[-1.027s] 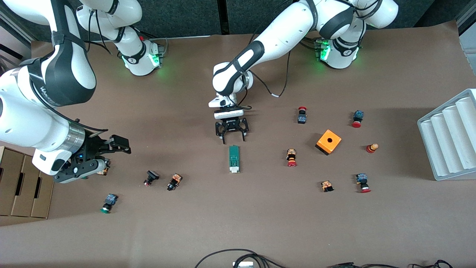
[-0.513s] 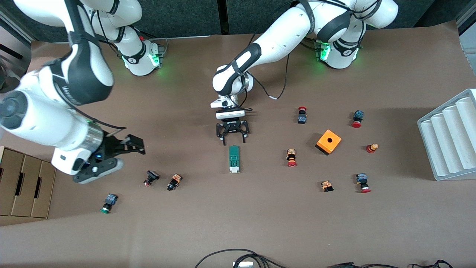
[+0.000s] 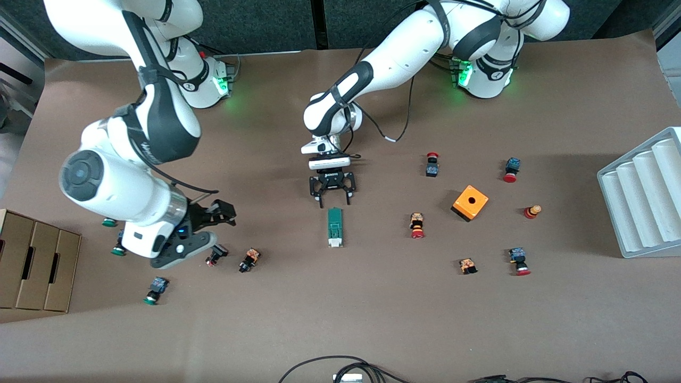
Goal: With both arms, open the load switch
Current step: 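Reach the right gripper to the green switch base and grasp it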
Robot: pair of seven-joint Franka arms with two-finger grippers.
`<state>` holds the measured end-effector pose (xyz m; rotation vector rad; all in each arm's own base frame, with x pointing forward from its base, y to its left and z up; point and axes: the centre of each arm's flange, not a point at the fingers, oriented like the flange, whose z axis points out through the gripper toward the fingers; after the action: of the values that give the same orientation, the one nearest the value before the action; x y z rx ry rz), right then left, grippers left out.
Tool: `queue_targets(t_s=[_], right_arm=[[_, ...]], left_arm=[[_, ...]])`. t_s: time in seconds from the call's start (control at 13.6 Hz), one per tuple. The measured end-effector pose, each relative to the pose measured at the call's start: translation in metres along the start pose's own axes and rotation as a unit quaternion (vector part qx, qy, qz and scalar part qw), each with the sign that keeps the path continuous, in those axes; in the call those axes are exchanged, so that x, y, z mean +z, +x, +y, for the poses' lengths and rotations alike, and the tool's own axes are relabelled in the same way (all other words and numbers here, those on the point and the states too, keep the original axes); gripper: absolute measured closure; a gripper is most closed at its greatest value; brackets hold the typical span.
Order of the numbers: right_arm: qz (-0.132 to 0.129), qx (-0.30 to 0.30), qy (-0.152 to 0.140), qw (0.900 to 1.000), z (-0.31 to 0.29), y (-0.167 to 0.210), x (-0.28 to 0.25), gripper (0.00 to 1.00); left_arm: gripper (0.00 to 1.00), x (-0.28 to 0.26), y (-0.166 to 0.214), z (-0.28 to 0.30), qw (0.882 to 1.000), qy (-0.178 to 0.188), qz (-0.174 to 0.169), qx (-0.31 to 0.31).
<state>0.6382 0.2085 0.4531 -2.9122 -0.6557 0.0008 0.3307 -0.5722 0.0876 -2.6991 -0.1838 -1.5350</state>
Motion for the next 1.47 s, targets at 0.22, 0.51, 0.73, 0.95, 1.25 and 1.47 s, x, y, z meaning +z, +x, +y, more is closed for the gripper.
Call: queue_targets(t_s=[0.22, 0.51, 0.73, 0.95, 1.25, 1.47], right_arm=[[-0.008, -0.052, 0.0, 0.999, -0.009, 0.007, 0.023, 0.0], [0.007, -0.139, -0.008, 0.99, -0.034, 0.021, 0.051, 0.0], [0.032, -0.234, -0.02, 0.972, -0.063, 0.035, 0.071, 0.0], [0.038, -0.297, -0.026, 0.954, -0.088, 0.042, 0.089, 0.0], [0.037, -0.344, -0.031, 0.938, -0.122, 0.047, 0.115, 0.0], [0.03, -0.379, -0.043, 0.924, -0.152, 0.051, 0.138, 0.0]], left_arm=[[0.11, 0.001, 0.001, 0.002, 1.0, -0.007, 0.006, 0.004], [0.22, 0.002, 0.001, 0.003, 1.0, -0.01, 0.009, 0.005], [0.23, 0.005, -0.001, 0.001, 1.0, -0.013, 0.02, 0.013], [0.23, 0.013, 0.001, -0.002, 0.999, -0.008, 0.028, 0.016], [0.24, 0.019, 0.002, -0.005, 0.999, -0.01, 0.035, 0.02], [0.26, 0.019, 0.003, -0.004, 0.999, -0.011, 0.037, 0.017]])
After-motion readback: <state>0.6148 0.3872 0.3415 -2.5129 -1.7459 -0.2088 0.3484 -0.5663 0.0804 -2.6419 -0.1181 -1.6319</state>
